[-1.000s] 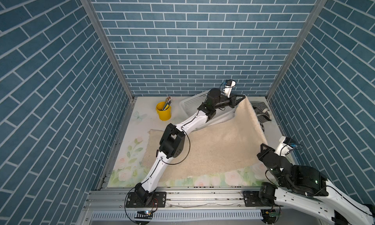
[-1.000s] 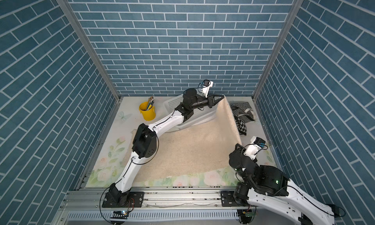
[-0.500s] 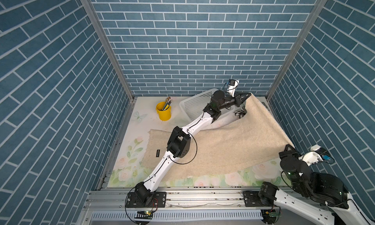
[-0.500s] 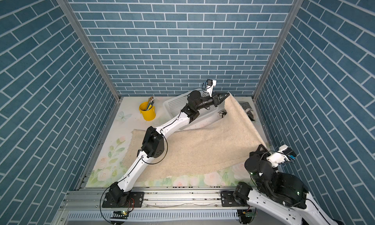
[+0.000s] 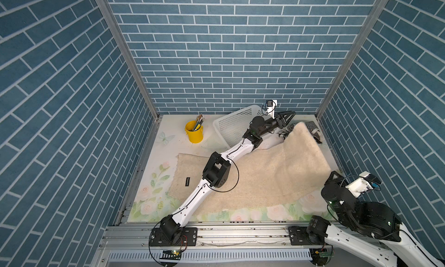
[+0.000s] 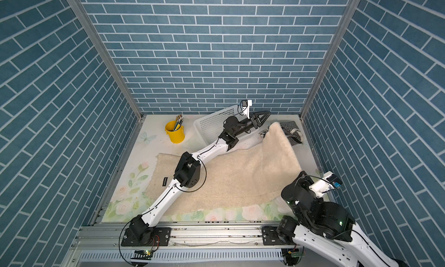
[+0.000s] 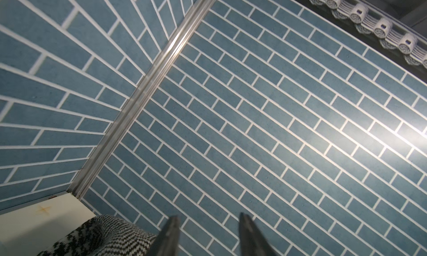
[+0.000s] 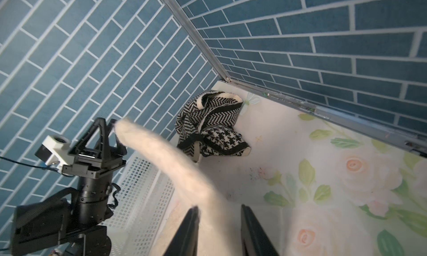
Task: Roll up the scarf and place it into the basket
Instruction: Adjust the scarf at the center of the board.
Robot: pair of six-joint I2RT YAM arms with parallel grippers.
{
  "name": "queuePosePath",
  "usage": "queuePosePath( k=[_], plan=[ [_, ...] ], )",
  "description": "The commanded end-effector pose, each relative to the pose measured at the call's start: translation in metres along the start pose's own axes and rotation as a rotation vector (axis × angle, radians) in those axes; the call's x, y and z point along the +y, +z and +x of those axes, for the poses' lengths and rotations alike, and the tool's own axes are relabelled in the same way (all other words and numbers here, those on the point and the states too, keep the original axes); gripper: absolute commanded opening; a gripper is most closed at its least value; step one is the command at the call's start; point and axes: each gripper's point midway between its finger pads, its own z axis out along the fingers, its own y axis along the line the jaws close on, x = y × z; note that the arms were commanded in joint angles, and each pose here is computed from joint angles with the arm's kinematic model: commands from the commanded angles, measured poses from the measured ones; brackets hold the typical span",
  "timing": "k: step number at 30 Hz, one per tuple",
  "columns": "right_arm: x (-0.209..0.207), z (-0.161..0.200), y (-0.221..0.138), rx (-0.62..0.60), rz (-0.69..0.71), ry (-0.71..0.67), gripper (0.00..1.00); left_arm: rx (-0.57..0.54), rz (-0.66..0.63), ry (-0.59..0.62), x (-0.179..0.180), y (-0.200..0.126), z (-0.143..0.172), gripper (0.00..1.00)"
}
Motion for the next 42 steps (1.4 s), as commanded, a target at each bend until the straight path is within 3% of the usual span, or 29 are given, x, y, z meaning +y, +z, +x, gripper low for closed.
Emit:
queuePosePath(
  k=[1,4,6,9,12,15,18,21,23,24,26,31,34,37,42],
  plan=[
    [-0.003,0.005,0.002,0.008,0.031,-0.034,0.48,-0.190,0.137,0.048,-0.048,-0.005,-0.075,0.95],
    [0.012,0.003,0.002,-0.001,0.013,-0.091,0.52,-0.234,0.225,0.054,-0.081,-0.021,-0.134,1.00],
    [0.031,0.001,0.002,-0.007,-0.030,-0.151,0.55,-0.202,0.266,0.037,-0.099,-0.040,-0.166,1.00],
    [0.081,0.016,0.003,0.014,-0.182,-0.290,0.57,-0.177,0.195,0.011,-0.109,-0.104,-0.192,1.00],
    [0.128,0.049,0.005,0.075,-0.342,-0.398,0.57,-0.182,-0.168,0.146,-0.107,-0.192,-0.204,1.00],
    [0.168,0.094,0.006,0.178,-0.476,-0.536,0.57,-0.151,-0.678,0.265,-0.098,-0.276,-0.213,1.00],
    [0.210,0.149,0.002,0.312,-0.657,-0.663,0.58,-0.151,-1.097,0.237,-0.091,-0.364,-0.211,1.00],
    [0.245,0.213,-0.013,0.502,-0.869,-0.791,0.59,-0.123,-1.471,0.145,-0.081,-0.456,-0.194,1.00],
    [0.258,0.261,-0.027,0.659,-1.007,-0.866,0.59,-0.103,-1.634,0.007,-0.072,-0.512,-0.176,0.99],
    [0.262,0.280,-0.036,0.727,-1.070,-0.898,0.58,-0.089,-1.678,-0.057,-0.067,-0.530,-0.165,0.97],
    [0.266,0.318,-0.051,0.799,-1.155,-0.997,0.58,-0.050,-1.746,-0.184,-0.054,-0.562,-0.141,0.81],
    [0.264,0.388,-0.088,0.931,-1.315,-1.168,0.58,-0.107,-1.939,-0.420,-0.047,-0.634,-0.111,0.81],
    [0.262,0.421,-0.099,0.993,-1.353,-1.249,0.58,-0.154,-1.951,-0.525,-0.047,-0.661,-0.099,0.84],
    [0.262,0.443,-0.100,0.998,-1.348,-1.320,0.58,-0.102,-1.998,-0.611,-0.048,-0.678,-0.077,0.90],
    [0.262,0.448,-0.090,0.983,-1.317,-1.315,0.58,-0.044,-2.085,-0.750,-0.064,-0.702,-0.023,0.82]
  ],
)
